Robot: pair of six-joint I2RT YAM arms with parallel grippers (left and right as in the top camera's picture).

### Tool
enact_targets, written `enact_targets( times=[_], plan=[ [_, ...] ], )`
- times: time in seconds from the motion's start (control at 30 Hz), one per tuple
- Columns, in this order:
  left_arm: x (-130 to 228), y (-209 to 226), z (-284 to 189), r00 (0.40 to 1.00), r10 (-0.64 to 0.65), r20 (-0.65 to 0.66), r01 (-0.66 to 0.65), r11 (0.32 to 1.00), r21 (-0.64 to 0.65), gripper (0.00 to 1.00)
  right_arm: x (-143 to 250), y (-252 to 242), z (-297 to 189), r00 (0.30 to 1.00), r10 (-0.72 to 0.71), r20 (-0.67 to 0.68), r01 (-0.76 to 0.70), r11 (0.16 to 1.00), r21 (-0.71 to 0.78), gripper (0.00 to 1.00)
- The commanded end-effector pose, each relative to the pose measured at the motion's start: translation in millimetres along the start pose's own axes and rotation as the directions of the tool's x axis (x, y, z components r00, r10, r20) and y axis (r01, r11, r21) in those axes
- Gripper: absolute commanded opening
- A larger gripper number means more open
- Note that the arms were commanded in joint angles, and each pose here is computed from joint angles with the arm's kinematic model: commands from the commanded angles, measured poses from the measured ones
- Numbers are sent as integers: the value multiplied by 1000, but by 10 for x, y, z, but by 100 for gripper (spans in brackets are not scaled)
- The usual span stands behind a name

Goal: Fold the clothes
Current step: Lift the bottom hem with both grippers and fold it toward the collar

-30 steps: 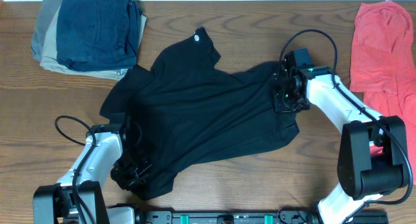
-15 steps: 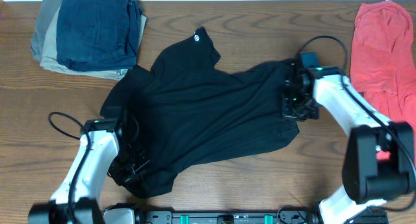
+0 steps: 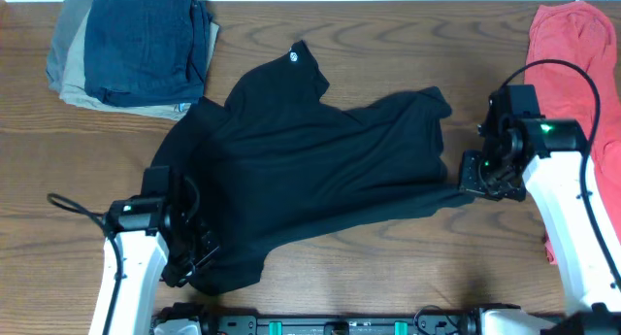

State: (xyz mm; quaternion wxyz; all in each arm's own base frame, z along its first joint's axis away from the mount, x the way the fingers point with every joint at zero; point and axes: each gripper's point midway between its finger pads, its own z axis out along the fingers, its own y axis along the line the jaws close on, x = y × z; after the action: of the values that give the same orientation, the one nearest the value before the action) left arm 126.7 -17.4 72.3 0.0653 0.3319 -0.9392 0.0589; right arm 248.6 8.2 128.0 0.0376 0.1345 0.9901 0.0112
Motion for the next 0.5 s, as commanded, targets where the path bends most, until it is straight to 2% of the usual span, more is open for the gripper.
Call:
enact_targets(
  times=[0.0,0.23,0.47],
  plan=[
    [-66,-79,-251,997,41,66,-44,998,36,6,14,-83,-117,997,65,46,-65,998,18,1],
    [-116,-199,-717,986,68,152,-81,993,86,6,113,-103,-277,994,79,81,-79,997,0,1],
    [-273,-330,-845,970,71,231,-104,986,132,6,172,-121,-280,993,100,61,-100,995,7,1]
  ],
)
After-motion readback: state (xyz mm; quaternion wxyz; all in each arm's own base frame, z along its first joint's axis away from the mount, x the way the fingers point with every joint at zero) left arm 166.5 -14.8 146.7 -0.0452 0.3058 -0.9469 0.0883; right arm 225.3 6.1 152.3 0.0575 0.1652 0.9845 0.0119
